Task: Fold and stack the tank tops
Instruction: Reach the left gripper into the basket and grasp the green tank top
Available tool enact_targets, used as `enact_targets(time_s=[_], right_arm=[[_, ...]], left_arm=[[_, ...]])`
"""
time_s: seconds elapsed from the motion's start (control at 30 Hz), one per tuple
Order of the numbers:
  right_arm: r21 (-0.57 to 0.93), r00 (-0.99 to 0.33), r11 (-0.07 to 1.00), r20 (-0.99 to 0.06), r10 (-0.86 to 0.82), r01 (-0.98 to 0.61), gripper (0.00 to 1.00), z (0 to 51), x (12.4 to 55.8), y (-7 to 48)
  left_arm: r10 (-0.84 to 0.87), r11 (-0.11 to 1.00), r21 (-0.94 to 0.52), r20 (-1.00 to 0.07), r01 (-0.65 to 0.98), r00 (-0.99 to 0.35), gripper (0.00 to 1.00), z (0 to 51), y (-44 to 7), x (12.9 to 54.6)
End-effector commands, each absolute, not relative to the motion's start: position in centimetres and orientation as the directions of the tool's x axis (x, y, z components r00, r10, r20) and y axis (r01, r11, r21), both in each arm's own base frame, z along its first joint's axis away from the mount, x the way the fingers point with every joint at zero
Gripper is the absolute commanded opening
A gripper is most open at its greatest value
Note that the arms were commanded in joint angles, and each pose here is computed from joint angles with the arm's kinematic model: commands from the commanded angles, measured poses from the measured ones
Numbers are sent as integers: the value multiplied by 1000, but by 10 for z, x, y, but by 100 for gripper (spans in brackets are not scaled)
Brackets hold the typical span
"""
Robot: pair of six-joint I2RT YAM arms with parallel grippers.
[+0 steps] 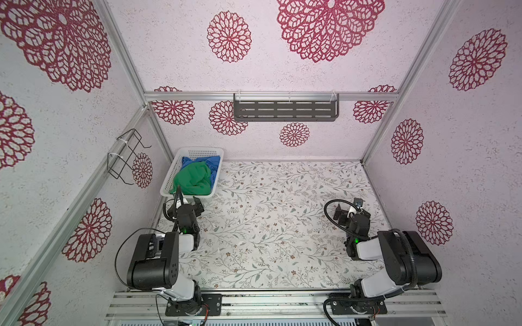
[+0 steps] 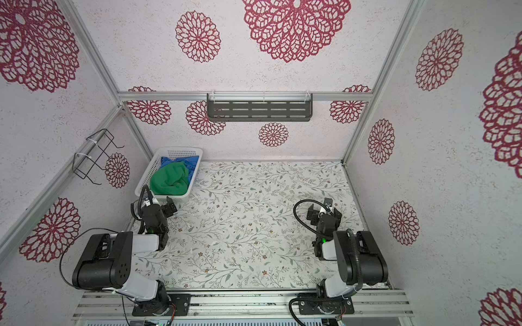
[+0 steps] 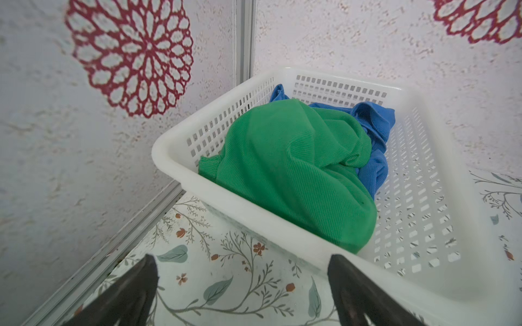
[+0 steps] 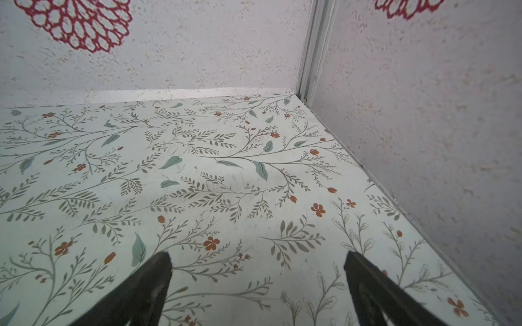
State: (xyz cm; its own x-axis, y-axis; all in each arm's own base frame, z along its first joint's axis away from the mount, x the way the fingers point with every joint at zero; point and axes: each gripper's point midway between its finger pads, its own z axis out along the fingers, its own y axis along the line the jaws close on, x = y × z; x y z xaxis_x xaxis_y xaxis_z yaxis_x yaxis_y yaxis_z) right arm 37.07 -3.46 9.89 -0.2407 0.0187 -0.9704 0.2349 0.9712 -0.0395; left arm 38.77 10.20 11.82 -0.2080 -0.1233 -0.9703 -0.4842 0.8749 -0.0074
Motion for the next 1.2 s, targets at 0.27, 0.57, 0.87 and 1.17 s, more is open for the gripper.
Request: enact_targets(time_s=[0.27,0.57,0.87,1.17], right_arm=[[-20,-183,968,-983,27,249,99,114,374,-35],[-17,-189,969,-982,30,247,99,113,375,-35],[-14,-300,955,-951,78,295,99,155,381,-34],[25,-579,976,-801,149,216,99,180,363,3]], left_arm=[[-105,880,-3,-977,-475,-188,97,125,101,390],[-105,880,-3,-976,-475,-189,97,124,101,390],[-75,874,47,-970,-483,-231,99,203,82,393],[-116,914,114,-847,-389,-519,99,228,70,468]])
